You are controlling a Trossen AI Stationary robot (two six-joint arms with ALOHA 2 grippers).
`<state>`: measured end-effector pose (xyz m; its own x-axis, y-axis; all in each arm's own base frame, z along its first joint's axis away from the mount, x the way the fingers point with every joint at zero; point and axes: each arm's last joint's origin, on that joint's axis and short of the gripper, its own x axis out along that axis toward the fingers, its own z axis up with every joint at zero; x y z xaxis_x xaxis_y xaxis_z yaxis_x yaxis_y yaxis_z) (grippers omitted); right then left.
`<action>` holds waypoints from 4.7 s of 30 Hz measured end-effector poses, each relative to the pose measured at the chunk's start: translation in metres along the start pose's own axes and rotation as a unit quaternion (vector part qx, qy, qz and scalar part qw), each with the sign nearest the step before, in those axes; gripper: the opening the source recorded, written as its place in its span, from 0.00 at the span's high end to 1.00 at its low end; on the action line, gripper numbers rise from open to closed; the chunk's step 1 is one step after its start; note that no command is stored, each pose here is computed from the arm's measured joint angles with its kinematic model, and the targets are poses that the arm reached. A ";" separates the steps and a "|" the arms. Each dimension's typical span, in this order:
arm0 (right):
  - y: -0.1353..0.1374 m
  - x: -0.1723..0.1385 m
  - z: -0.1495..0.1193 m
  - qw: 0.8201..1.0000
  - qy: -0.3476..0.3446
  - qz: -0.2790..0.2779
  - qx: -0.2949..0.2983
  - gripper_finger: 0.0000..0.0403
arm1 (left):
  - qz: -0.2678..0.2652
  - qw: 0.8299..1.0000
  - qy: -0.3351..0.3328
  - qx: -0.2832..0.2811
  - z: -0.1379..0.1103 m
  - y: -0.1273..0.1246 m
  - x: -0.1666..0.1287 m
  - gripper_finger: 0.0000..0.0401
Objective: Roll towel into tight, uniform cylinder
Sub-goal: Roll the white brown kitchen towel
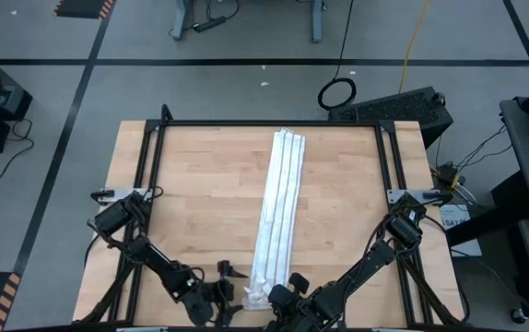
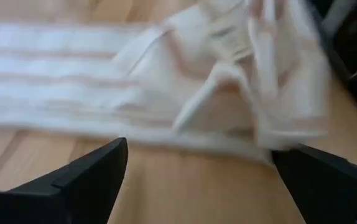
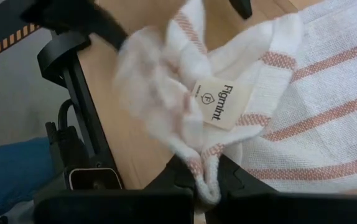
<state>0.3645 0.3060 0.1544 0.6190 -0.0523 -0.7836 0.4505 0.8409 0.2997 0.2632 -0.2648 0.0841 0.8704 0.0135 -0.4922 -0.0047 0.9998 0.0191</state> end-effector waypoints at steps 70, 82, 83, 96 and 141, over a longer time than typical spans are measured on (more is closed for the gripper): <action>0.000 0.000 0.001 0.992 -0.026 -0.014 -0.120 1.00 | -0.401 0.902 0.106 0.119 0.069 0.077 0.018 0.93; -0.002 -0.001 0.001 0.992 -0.050 -0.033 -0.109 1.00 | -0.366 0.924 0.081 0.079 0.069 0.046 0.003 0.70; -0.002 -0.001 0.001 0.992 -0.053 -0.034 -0.109 1.00 | -0.353 0.928 0.088 0.079 0.066 0.045 0.002 0.67; 0.007 -0.013 -0.018 0.986 -0.068 -0.027 -0.151 1.00 | -0.142 0.977 0.140 0.079 0.009 0.017 -0.034 0.51; -0.004 -0.005 -0.004 0.987 -0.081 -0.062 -0.123 1.00 | -0.100 0.989 -0.067 0.091 0.019 0.003 -0.014 0.04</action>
<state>0.3577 0.3051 0.1551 0.6718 -0.2319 -0.7035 0.3722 0.9268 0.0499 0.2601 -0.2621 0.1076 0.9024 -0.1979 -0.3828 0.2515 0.9632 0.0948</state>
